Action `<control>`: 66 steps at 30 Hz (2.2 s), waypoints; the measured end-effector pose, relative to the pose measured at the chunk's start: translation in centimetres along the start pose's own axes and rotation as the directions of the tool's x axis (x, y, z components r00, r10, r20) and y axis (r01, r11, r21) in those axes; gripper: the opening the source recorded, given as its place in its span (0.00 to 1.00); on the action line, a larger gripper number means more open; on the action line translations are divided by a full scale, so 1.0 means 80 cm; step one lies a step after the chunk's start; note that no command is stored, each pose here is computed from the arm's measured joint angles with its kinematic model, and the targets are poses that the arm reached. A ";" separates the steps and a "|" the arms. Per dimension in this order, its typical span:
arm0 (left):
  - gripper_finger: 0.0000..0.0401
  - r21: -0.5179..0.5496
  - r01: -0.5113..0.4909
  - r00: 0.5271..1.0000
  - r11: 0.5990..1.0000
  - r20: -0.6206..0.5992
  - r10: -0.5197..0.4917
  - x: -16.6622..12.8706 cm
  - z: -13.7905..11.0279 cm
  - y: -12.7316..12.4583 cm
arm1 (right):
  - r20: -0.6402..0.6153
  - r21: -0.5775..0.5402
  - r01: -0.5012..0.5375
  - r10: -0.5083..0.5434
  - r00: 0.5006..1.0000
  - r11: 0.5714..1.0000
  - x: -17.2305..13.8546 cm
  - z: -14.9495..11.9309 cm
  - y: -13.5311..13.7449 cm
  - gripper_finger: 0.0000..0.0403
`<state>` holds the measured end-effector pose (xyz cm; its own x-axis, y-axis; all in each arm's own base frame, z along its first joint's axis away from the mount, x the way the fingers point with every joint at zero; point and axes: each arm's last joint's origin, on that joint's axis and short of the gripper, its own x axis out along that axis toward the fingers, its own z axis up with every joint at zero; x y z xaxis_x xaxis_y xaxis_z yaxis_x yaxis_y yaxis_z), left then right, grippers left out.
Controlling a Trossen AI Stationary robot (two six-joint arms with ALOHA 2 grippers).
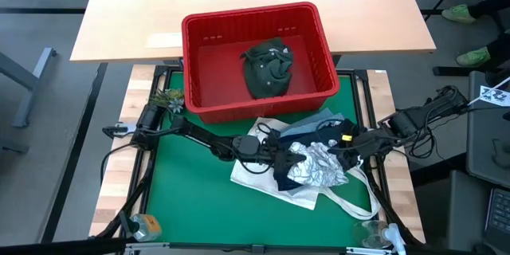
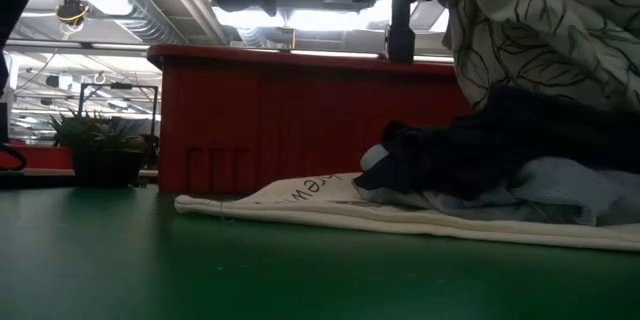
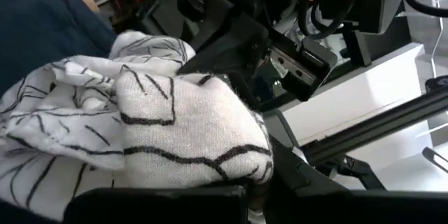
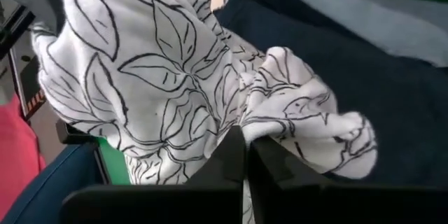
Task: Fold laundry
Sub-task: Fold the patterned white shirt
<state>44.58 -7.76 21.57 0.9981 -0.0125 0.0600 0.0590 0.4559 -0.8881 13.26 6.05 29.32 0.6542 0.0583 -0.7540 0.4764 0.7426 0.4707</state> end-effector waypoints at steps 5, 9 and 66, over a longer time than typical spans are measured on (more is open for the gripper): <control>0.02 0.001 -0.014 1.000 1.000 0.028 0.014 0.002 0.011 0.005 | 0.037 0.000 0.019 -0.019 0.999 1.000 -0.013 0.000 -0.011 0.00; 0.02 0.000 -0.036 0.997 0.999 0.071 0.035 0.003 0.020 0.010 | 0.064 0.005 0.015 -0.016 0.998 1.000 -0.019 0.000 -0.015 0.00; 0.35 0.383 -0.308 0.779 0.871 -0.423 0.462 -0.019 0.004 0.085 | -0.185 -0.041 0.359 -0.360 0.914 0.932 -0.019 -0.022 -0.052 0.40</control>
<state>43.45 -4.39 15.58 0.8121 -0.1751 -0.5565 -0.2627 0.7419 -0.6169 9.25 4.04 27.69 0.3182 -0.0908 -0.9437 0.6551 0.7405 0.1497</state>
